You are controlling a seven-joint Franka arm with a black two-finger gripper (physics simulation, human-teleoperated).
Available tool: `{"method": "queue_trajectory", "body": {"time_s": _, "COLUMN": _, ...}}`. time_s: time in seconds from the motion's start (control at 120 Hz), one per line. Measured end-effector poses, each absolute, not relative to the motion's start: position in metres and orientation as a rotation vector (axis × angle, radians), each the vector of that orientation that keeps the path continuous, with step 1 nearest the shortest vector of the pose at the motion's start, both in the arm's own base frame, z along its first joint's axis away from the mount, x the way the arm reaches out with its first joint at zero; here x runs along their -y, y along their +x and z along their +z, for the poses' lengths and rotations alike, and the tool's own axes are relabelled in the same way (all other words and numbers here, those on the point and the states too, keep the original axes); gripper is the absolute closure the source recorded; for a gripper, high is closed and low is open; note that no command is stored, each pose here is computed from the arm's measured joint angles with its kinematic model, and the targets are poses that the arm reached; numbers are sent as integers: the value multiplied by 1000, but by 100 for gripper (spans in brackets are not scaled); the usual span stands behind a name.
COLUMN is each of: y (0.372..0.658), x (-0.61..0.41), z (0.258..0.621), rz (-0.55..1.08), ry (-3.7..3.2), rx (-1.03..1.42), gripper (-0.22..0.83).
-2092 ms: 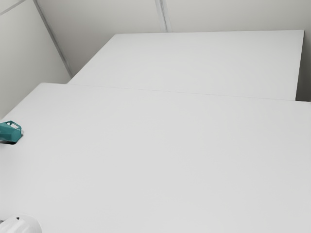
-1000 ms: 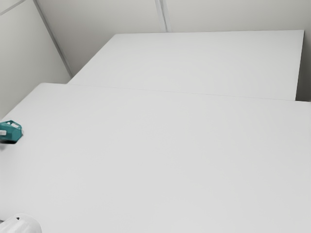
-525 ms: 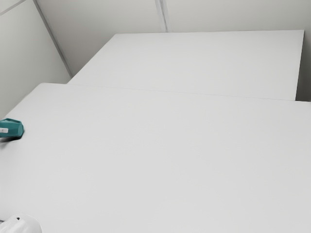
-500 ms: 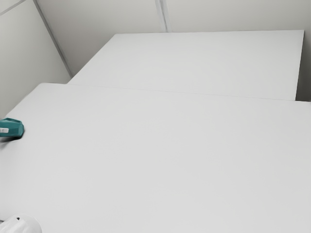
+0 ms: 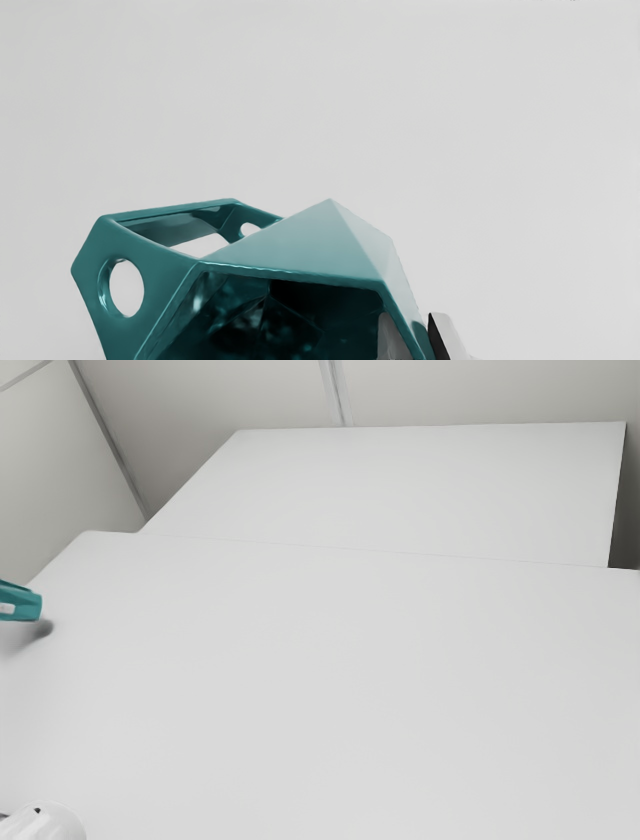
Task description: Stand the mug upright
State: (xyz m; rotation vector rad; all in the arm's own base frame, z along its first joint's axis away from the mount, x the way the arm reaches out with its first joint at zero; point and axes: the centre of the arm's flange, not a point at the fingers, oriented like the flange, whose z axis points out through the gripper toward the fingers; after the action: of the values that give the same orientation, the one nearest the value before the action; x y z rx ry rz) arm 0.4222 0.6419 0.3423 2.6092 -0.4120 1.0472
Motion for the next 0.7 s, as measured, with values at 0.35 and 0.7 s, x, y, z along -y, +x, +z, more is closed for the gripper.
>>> {"method": "queue_trajectory", "body": {"time_s": 0.35, "y": 463, "x": -542, "z": 455, "rz": 801, "ry": 2761, "rx": 589, "gripper": 77}}
{"method": "queue_trajectory", "body": {"time_s": 0.7, "y": 520, "x": -418, "z": 500, "rz": 487, "ry": 2897, "rx": 644, "gripper": 78}}
